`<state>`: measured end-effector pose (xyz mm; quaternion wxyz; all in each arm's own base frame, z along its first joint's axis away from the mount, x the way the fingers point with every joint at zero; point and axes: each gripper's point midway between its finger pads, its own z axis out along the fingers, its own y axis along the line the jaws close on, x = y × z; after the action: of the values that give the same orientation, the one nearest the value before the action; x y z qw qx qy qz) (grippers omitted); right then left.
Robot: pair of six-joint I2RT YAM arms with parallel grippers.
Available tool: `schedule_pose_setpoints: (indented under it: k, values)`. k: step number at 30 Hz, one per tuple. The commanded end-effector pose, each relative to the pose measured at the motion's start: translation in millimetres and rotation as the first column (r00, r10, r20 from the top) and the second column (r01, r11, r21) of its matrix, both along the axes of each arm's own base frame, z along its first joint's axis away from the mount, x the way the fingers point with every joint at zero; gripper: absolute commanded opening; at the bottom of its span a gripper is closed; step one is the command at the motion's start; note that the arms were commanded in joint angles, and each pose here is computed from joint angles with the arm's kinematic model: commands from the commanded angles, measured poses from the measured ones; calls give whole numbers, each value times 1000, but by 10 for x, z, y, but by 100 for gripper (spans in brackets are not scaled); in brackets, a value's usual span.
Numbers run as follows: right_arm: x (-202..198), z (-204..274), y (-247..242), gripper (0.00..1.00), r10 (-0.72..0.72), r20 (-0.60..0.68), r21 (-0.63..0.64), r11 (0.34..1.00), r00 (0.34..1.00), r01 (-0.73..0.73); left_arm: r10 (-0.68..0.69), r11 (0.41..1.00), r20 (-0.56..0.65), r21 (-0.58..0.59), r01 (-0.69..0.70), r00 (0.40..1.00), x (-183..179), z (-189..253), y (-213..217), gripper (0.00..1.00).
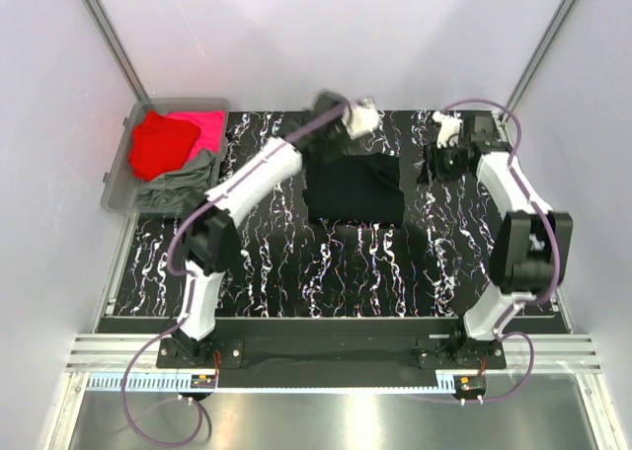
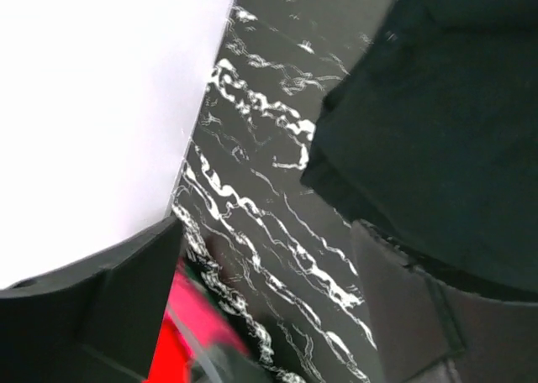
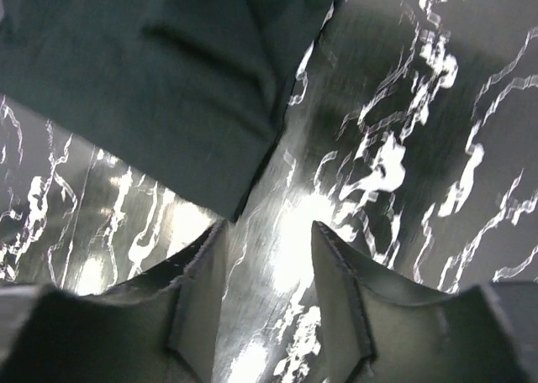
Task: Fold and stack the t-shirts
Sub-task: Fold the tshirt
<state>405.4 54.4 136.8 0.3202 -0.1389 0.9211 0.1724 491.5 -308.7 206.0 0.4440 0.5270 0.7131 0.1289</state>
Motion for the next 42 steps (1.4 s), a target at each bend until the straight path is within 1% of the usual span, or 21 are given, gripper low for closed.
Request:
schedule_pose_setpoints:
  k: [1,2,3,4,5,6,7,9,10,11,14,15,16,18,22,23,30,31,34,36,42]
  values:
    - [372,121,120,49,64,66,11,998,996,-64,58,962,-270,-242,-126,961,-138,126,305,76]
    - [436,110,157,47,85,72,3,996,994,-85,86,946,-359,-264,-189,929,-86,-68,403,72]
    - [497,-8,260,45,114,55,-2,993,992,-114,90,931,-400,-292,-220,912,-73,-15,435,68]
    - [608,67,303,45,130,84,-10,992,988,-129,28,909,-472,-355,-219,881,-117,-58,348,64]
    - [655,58,402,44,165,94,-16,986,982,-164,47,868,-559,-388,-311,828,-30,-241,440,64]
    - [710,-59,444,44,180,77,-16,984,981,-179,11,834,-597,-437,-336,802,-9,-204,419,64]
    - [800,6,498,45,194,99,-19,981,976,-193,-58,799,-644,-488,-351,763,-41,-225,346,64]
    - [869,-69,646,46,233,96,-16,973,968,-232,-35,818,-652,-455,-353,757,11,-424,377,65]
    - [928,-5,711,46,247,115,-18,969,962,-246,-43,815,-660,-458,-356,750,15,-454,361,66]
    - [953,3,759,47,264,124,-25,965,957,-263,-56,796,-687,-469,-383,725,42,-531,376,68]
    - [994,-63,958,49,310,127,-47,951,942,-306,-96,767,-722,-492,-412,685,83,-676,365,69]
    - [1010,-125,1000,50,315,118,-54,949,942,-310,-108,754,-717,-511,-413,689,140,-674,360,70]
    - [1033,-126,1027,50,316,119,-54,949,941,-312,-137,742,-721,-529,-412,679,155,-684,340,70]
    - [1054,-183,1047,52,309,106,-52,951,945,-305,-143,717,-717,-551,-428,683,283,-738,379,71]
    - [1066,-130,1102,55,305,102,-39,952,947,-303,-185,665,-717,-595,-452,672,420,-800,397,72]
    - [1051,-136,1121,56,315,100,-43,949,944,-312,-187,653,-709,-607,-453,680,469,-781,392,72]
    - [972,-280,1136,57,336,50,-89,939,941,-331,-226,618,-697,-642,-454,680,577,-864,240,73]
    - [962,-298,1129,57,334,41,-95,940,942,-329,-233,616,-707,-639,-460,668,573,-937,217,72]
    - [913,-372,1109,58,334,16,-106,938,942,-331,-264,599,-704,-655,-460,659,610,-1029,129,71]
    - [872,-414,1107,57,342,3,-116,933,940,-340,-277,590,-688,-673,-447,671,660,-1028,90,68]
    - [836,-510,1099,57,352,-17,-139,926,936,-351,-279,561,-658,-703,-438,699,825,-1112,47,64]
